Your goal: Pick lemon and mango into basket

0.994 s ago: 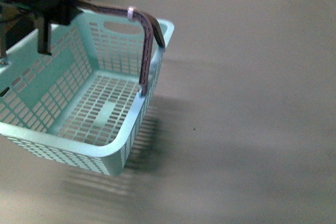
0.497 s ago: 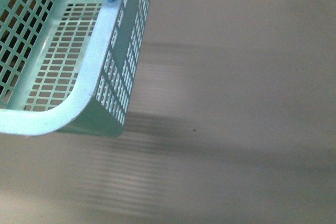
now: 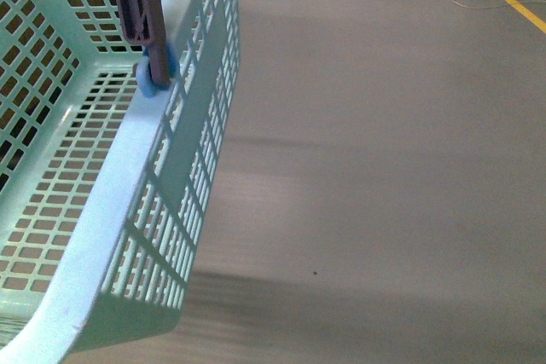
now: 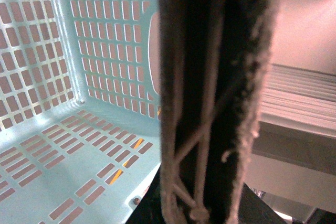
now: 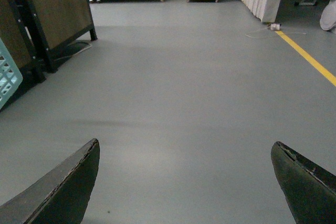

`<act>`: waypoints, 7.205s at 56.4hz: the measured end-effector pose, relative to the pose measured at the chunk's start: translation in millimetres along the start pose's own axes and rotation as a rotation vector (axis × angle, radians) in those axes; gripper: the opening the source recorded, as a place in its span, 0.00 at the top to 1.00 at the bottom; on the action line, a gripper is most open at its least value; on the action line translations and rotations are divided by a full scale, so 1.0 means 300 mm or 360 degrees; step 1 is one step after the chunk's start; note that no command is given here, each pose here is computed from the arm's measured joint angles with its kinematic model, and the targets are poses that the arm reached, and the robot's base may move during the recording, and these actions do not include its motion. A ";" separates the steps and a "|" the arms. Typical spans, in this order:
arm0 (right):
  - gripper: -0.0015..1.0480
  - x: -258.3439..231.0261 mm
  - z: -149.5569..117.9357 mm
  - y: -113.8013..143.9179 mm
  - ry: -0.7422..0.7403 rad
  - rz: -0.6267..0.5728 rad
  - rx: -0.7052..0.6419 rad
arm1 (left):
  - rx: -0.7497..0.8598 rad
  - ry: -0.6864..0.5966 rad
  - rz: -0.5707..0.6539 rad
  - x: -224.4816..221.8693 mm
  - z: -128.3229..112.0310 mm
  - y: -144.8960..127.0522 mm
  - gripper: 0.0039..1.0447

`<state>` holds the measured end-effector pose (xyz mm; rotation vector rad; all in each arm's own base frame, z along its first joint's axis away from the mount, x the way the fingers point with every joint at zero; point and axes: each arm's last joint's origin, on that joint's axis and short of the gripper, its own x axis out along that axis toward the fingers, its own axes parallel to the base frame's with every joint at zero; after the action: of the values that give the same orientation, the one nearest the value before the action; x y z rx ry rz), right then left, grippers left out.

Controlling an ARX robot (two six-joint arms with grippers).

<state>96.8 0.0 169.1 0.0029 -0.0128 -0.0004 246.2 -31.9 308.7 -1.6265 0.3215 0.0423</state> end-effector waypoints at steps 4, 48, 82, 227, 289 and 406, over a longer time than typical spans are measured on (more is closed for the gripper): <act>0.08 0.000 0.000 0.000 0.0000 0.0000 0.0000 | -0.0001 0.0000 0.0003 0.000 0.000 0.001 0.95; 0.08 0.000 0.000 0.000 0.0000 -0.0001 0.0000 | -0.0001 -0.0005 0.0005 0.000 0.000 0.002 0.95; 0.08 0.000 0.000 0.000 0.0000 0.0000 0.0000 | 0.0000 -0.0006 0.0004 0.000 0.001 0.002 0.95; 0.08 0.000 0.000 0.000 -0.0001 -0.0004 0.0000 | 0.0003 0.0004 0.0020 0.004 -0.003 0.011 0.95; 0.08 0.000 0.000 0.000 0.0000 -0.0001 0.0000 | 0.0006 0.0000 0.0020 0.004 -0.002 0.011 0.95; 0.08 0.000 -0.001 0.000 0.0001 0.0011 0.0000 | 0.0022 -0.0066 0.0018 0.003 0.012 0.012 0.95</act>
<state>96.9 0.1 168.9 0.0028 -0.0120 0.0065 246.9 -28.7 304.7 -1.6079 0.2985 0.0820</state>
